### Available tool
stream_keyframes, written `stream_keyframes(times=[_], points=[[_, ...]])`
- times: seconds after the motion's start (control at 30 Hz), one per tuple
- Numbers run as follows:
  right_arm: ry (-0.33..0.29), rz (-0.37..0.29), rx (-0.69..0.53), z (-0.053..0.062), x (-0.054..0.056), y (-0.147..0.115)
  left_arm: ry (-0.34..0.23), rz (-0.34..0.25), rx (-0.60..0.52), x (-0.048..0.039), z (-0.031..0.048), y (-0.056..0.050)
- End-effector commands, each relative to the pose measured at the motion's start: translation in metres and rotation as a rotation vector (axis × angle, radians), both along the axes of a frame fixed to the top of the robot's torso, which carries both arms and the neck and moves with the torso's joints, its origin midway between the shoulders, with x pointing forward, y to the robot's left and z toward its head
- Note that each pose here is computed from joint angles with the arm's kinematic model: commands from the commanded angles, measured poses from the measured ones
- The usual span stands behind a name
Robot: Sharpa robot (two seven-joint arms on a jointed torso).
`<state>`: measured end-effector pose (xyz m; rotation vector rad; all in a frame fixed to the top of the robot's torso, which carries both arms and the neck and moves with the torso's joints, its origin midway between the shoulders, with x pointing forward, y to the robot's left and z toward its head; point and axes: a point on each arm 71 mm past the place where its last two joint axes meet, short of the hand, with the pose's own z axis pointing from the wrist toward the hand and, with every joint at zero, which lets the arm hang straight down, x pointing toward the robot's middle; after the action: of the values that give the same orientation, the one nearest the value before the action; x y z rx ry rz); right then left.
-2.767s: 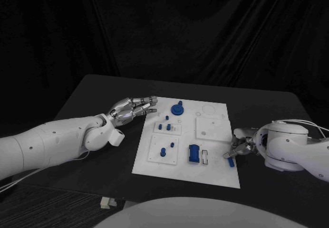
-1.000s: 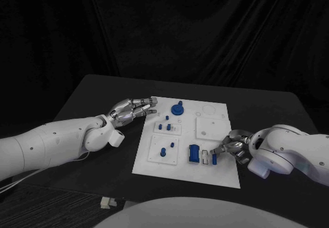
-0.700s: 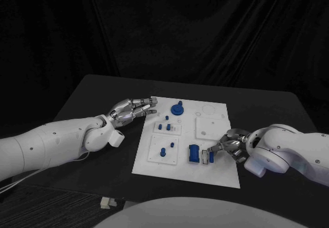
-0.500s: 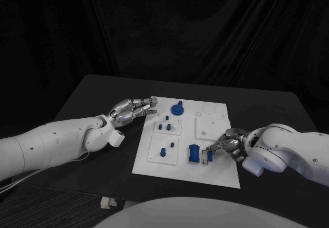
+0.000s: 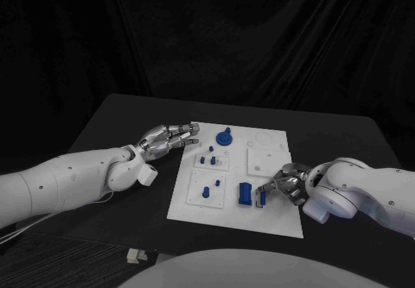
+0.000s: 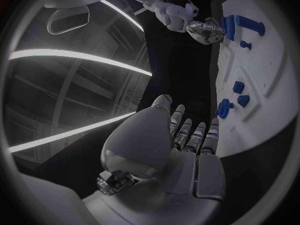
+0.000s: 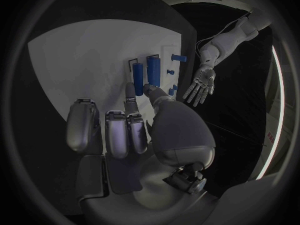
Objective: Assemble the parts on the task board
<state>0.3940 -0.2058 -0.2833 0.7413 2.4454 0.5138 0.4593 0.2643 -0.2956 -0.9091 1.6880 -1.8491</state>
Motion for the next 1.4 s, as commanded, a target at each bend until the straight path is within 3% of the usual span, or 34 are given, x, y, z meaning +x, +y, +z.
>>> stream_keyframes(times=[0.03,1.4], points=[[0.003,0.014,-0.02,-0.0019,-0.001,0.0,0.002,-0.009,-0.021,-0.0007,0.0005,-0.0018],[0.01,0.062,-0.045,-0.0072,-0.0032,0.0091,0.015,-0.021,-0.02,-0.0013,-0.0011,-0.0027]])
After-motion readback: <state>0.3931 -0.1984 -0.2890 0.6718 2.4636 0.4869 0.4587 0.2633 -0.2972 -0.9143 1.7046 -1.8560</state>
